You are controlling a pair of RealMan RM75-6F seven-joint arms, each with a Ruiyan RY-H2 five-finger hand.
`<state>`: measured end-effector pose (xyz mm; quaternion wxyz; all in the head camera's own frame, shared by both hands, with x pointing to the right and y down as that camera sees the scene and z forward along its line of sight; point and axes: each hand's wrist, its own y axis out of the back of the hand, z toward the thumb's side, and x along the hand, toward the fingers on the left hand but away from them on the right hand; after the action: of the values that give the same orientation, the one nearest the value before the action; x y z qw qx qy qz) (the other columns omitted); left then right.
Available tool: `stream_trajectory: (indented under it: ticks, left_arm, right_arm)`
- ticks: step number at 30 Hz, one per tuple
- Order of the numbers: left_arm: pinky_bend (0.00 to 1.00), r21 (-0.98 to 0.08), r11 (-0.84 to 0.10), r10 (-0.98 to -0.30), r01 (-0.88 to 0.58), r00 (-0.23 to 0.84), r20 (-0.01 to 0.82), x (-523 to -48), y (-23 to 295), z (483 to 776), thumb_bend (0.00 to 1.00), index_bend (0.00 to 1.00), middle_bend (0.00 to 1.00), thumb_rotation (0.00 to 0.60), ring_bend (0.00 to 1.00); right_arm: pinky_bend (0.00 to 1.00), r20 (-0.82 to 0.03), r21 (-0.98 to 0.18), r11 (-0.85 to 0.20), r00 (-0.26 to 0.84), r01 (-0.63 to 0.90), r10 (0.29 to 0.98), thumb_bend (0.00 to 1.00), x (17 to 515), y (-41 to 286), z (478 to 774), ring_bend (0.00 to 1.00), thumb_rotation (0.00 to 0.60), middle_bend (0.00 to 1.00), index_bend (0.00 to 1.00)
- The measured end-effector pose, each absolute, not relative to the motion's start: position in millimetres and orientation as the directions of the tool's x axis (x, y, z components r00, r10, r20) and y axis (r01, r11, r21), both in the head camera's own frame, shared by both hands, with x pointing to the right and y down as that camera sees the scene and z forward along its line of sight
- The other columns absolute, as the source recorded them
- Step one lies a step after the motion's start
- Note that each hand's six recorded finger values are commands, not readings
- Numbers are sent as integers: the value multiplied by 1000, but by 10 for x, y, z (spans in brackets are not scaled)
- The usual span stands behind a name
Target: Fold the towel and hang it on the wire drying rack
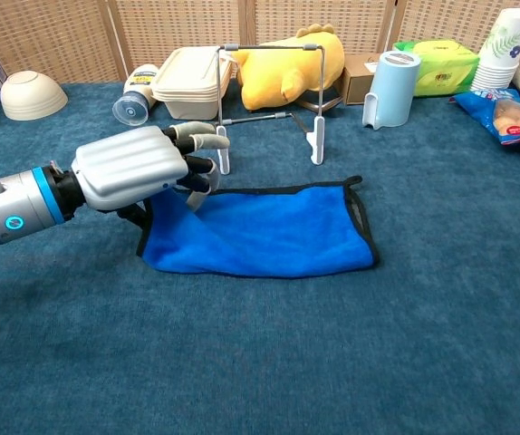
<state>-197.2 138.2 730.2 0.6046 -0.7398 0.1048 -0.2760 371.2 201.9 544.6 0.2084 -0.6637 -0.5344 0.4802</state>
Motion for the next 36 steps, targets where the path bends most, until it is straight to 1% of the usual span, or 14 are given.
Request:
stream_trajectory:
  ticks: [8,13,17,22,26,30,36]
  left_arm:
    - [0,-967,-249,-527,56,830,184,-1996,1285,6985,478,729,387,600,128]
    - [0,-957,-287,-567,-31,811,144,-2002,1205,6731,477,738,424,600,207]
    - [0,-937,-332,-614,-105,778,130,-1993,1102,6439,476,744,428,600,226]
    - [0,-910,-370,-681,-185,720,130,-1964,909,6034,487,749,427,600,224]
    - [0,-895,-387,-744,-222,648,161,-1959,652,5739,493,751,427,600,223]
    - [0,-891,-389,-787,-233,587,190,-1954,416,5554,506,753,425,600,223]
    - [0,-883,-401,-814,-244,538,221,-1855,218,5387,515,754,421,600,217]
  right_arm:
    - [0,-417,-784,-340,-36,519,908,353,3725,2030,5481,0,600,46,151]
    - [0,-422,-777,-348,-25,525,906,351,3715,2036,5524,0,600,46,151]
    - [0,-425,-772,-348,-24,532,905,352,3730,2049,5553,0,600,46,151]
    - [0,-430,-764,-350,-23,542,902,352,3757,2077,5599,0,600,46,151]
    - [0,-431,-760,-350,-22,548,902,352,3784,2088,5631,0,600,46,151]
    - [0,-431,-758,-348,-22,552,902,352,3810,2096,5659,0,600,46,151]
    - [0,-432,-751,-348,-19,561,902,351,3834,2115,5705,0,600,46,152]
